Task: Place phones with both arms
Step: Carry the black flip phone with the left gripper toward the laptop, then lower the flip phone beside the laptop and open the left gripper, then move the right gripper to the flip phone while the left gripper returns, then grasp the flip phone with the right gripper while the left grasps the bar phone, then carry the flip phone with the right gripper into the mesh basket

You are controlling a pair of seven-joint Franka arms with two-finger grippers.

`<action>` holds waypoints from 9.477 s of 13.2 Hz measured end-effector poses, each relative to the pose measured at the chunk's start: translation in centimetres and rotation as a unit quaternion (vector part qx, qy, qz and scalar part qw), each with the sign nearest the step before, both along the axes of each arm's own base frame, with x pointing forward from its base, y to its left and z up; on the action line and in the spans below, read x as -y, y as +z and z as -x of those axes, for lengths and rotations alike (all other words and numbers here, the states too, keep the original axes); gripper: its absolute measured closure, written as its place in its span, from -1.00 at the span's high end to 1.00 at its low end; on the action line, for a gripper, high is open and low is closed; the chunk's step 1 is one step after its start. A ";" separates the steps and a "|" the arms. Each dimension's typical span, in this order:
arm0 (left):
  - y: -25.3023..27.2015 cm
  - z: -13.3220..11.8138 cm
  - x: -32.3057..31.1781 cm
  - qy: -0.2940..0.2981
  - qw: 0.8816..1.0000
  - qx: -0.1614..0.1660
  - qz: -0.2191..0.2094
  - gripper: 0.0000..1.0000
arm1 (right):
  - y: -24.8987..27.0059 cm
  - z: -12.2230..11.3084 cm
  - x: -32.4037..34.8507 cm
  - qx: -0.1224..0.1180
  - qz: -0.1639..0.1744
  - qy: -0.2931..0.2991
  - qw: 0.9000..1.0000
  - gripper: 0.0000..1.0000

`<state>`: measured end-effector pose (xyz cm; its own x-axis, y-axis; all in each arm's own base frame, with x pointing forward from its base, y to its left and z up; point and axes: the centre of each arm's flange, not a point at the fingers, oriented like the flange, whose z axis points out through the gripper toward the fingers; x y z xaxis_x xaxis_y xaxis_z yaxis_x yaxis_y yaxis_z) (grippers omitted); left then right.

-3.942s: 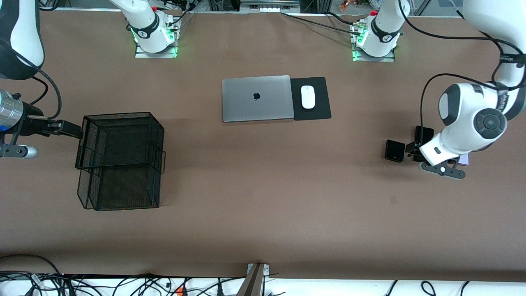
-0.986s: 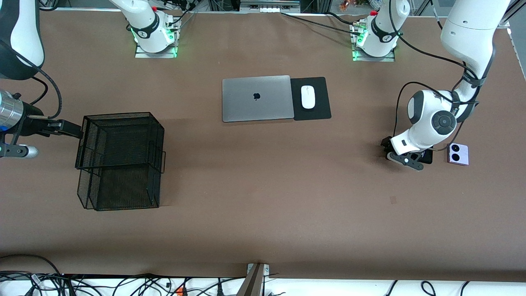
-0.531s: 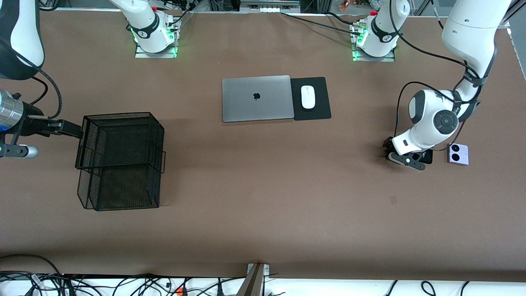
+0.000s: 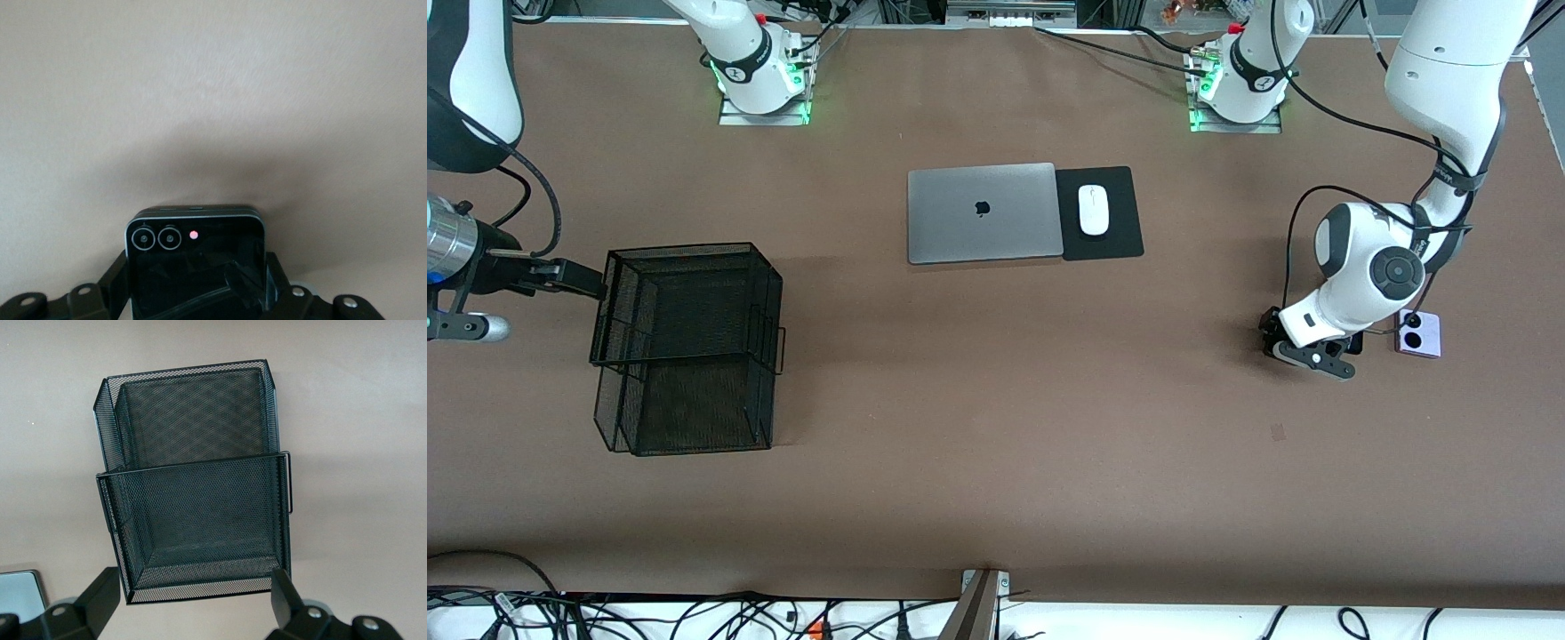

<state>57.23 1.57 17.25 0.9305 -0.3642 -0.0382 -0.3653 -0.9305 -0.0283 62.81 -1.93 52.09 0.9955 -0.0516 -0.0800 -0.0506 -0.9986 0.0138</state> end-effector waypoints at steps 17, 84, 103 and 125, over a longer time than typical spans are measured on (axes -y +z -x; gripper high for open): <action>4.2 -5.2 30.8 0.239 0.971 0.012 0.017 0.62 | 0.0 0.0 0.0 0.000 0.000 0.000 1.000 1.00; 16.7 -7.4 -2.9 -0.078 0.993 -0.049 -0.072 1.00 | -24.0 -4.9 -42.2 0.106 -0.071 0.122 0.984 1.00; 5.2 2.1 -12.7 0.060 0.998 -0.001 0.012 1.00 | -32.7 1.6 -49.2 0.058 -0.042 0.176 0.982 1.00; -0.6 6.9 -12.9 0.107 0.994 -0.002 0.023 1.00 | -35.4 2.5 -48.8 0.075 -0.037 0.182 0.980 1.00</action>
